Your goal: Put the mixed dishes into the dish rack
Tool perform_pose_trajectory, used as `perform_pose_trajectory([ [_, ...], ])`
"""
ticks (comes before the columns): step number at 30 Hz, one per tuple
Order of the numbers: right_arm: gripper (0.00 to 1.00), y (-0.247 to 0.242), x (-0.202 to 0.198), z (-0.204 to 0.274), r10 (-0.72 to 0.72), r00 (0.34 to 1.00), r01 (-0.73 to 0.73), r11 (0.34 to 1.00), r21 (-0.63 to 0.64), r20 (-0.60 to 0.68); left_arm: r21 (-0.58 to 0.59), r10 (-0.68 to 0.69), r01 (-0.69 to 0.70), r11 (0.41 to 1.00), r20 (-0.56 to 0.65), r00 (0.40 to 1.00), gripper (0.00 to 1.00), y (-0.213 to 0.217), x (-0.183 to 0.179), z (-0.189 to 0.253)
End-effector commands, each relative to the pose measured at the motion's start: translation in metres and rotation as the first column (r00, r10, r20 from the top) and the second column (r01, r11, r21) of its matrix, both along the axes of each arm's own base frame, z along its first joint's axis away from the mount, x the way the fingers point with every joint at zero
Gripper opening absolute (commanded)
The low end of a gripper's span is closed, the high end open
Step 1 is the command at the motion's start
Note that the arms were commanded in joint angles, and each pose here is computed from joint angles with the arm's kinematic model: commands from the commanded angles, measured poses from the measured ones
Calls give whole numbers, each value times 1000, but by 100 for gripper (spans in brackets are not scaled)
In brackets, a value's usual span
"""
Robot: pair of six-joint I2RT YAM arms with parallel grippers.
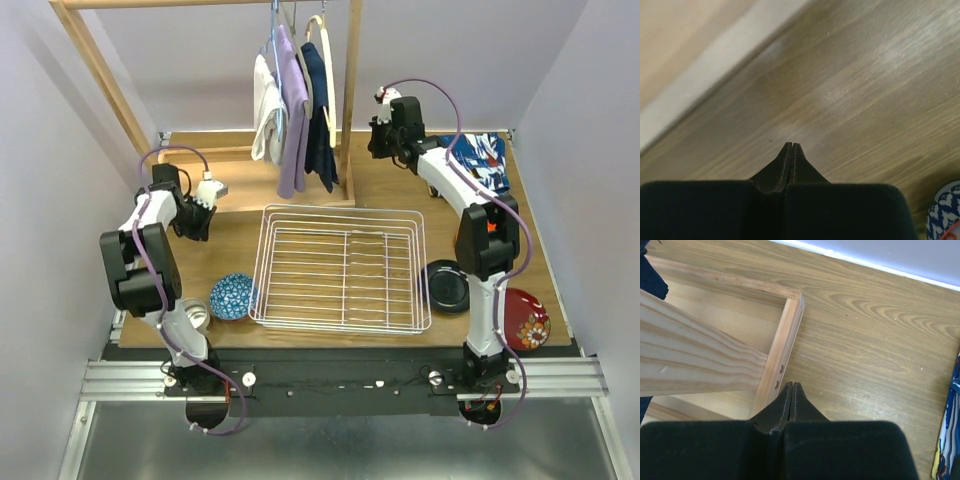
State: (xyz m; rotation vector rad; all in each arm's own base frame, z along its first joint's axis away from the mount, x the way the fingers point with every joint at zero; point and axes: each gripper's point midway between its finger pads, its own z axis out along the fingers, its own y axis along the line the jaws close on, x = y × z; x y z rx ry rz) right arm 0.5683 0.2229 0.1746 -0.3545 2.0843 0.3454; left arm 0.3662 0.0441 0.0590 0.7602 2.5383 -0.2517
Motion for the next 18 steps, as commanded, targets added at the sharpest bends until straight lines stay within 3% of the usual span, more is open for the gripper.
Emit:
perform_pose_trajectory([
  [1, 1, 0, -6, 5, 11, 1000, -11, 1000, -25, 9, -21, 16, -17, 1000, -51, 999, 0, 1, 6, -5],
  [11, 1, 39, 3, -21, 78, 997, -78, 997, -8, -9, 68, 165, -163, 984, -31, 986, 0, 37, 65, -44],
  [18, 1, 85, 26, -8, 107, 988, -105, 994, -28, 113, 44, 240, -242, 969, 54, 969, 0, 49, 125, -29],
])
